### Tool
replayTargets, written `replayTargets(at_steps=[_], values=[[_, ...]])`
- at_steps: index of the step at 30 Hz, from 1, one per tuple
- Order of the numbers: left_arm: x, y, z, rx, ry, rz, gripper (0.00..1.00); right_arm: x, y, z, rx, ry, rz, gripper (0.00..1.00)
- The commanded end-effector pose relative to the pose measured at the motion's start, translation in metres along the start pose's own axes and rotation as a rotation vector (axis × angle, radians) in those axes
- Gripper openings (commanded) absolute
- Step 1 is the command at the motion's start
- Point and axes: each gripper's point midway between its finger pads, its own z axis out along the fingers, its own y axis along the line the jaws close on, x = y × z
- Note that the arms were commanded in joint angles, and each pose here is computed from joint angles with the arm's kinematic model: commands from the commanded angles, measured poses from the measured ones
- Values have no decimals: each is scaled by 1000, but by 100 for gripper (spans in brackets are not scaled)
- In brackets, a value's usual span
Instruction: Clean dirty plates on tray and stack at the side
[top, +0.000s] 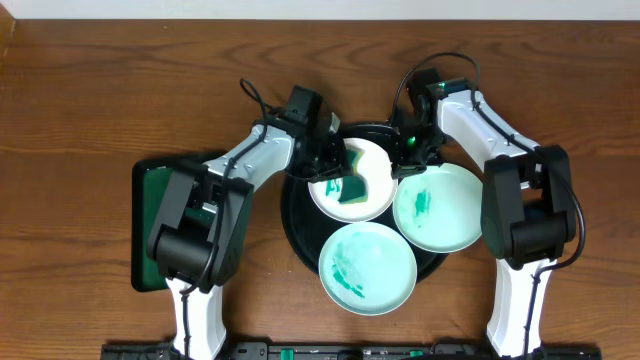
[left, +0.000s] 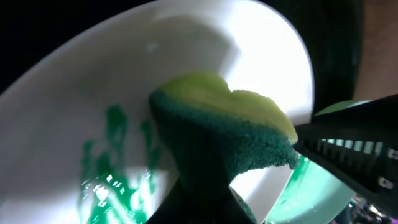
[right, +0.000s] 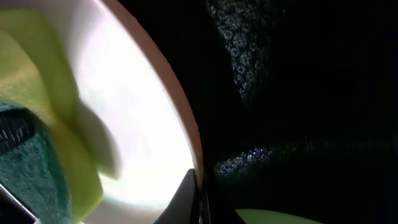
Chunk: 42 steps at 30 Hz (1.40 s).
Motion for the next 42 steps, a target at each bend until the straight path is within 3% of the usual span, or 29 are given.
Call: replayTargets(at_steps=[1,7,12,14,20,28,36,42], values=[[-4,44,3,-211,-34,-46,8,-3,3,-4,-13,-8,-18,1],[-7,72,-24,-454,-60,-74,7,-3,3,-4,-13,-9,-19,1],[-14,72,-41,-529,-81,-65,7,-3,3,-4,-13,-9,-19,1],[-17,67,-41,-513,-84,-60,7,-3,3,-4,-13,-8,-19,1],[-8,15,-18,-285,-11,72,7,-3,3,-4,-13,-9,-19,1],[17,-26,8,-207,38,171,7,-3,3,-4,-14,-9,-19,1],[18,-43,15,-154,26,139,7,-2,4,-3,-13,-2,-18,1],[-8,-42,7,-120,-54,59,7,-1,4,-3,-13,0,-18,1]])
